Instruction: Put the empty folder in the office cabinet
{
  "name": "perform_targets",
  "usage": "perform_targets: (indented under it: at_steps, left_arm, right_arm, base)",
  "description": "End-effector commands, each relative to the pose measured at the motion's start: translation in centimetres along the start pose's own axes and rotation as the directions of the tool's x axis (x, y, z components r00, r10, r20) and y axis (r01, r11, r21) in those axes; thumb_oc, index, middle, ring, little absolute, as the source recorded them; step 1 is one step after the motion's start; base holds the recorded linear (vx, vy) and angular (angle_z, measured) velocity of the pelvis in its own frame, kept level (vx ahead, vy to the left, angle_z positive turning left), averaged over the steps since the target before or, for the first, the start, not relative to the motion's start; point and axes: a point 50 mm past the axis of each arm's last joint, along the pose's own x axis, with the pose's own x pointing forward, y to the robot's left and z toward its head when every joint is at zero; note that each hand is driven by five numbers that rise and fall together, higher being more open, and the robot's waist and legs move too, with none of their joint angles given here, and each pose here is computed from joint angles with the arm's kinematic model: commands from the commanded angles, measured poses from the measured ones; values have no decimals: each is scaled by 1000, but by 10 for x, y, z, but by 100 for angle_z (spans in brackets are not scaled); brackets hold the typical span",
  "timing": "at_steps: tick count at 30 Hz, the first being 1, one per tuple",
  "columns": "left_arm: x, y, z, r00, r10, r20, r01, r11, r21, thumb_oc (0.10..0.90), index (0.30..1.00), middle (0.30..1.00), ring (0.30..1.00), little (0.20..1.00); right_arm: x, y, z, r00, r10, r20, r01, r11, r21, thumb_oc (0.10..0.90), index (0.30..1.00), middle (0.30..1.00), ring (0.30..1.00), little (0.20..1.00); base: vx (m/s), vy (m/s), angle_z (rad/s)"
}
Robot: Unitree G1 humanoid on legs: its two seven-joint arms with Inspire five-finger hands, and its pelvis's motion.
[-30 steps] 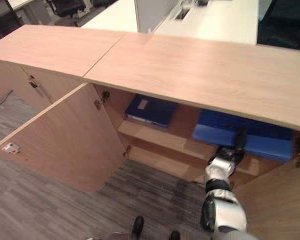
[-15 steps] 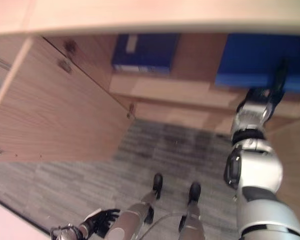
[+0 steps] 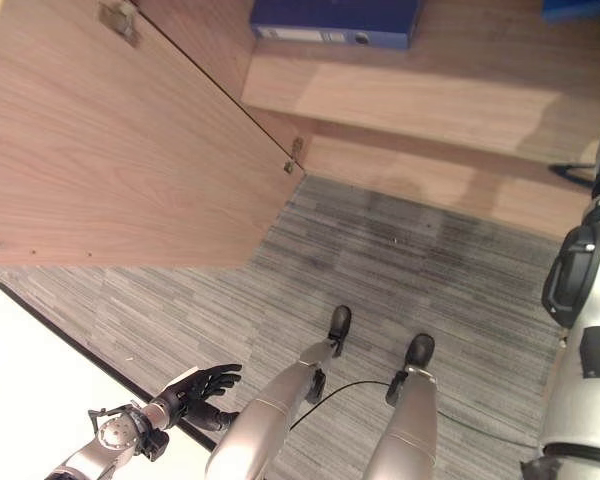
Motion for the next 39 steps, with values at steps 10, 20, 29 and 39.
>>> perform_targets:
  at_steps: [10, 20, 29, 39]
  left_arm:
    - [-22, -15, 16, 994, -30, 105, 46, 987, -154, 800, 900, 900, 900, 900]
    - [-41, 9, 19, 997, -40, 60, 46, 994, -96, 800, 900, 900, 900, 900]
    - [-49, 35, 66, 976, 33, 217, -14, 996, -90, 800, 900, 900, 900, 900]
    - [-48, 20, 24, 994, -26, 108, 45, 983, -180, 800, 900, 900, 900, 900]
  right_arm:
    - [-1, -12, 12, 989, 140, 49, -131, 979, -155, 400, 300, 300, 300, 300]
    - [-5, -74, 3, 1000, -10, 18, 13, 984, -177, 400, 300, 300, 300, 300]
    - [-26, -89, -58, 987, -32, -160, 13, 993, -120, 400, 300, 300, 300, 300]
    - [-7, -52, -16, 997, 61, -49, -69, 978, -195, 400, 300, 300, 300, 300]
  base:
    - [23, -91, -1]
    - [185, -213, 34]
    - [280, 140, -61]
    - [245, -38, -47]
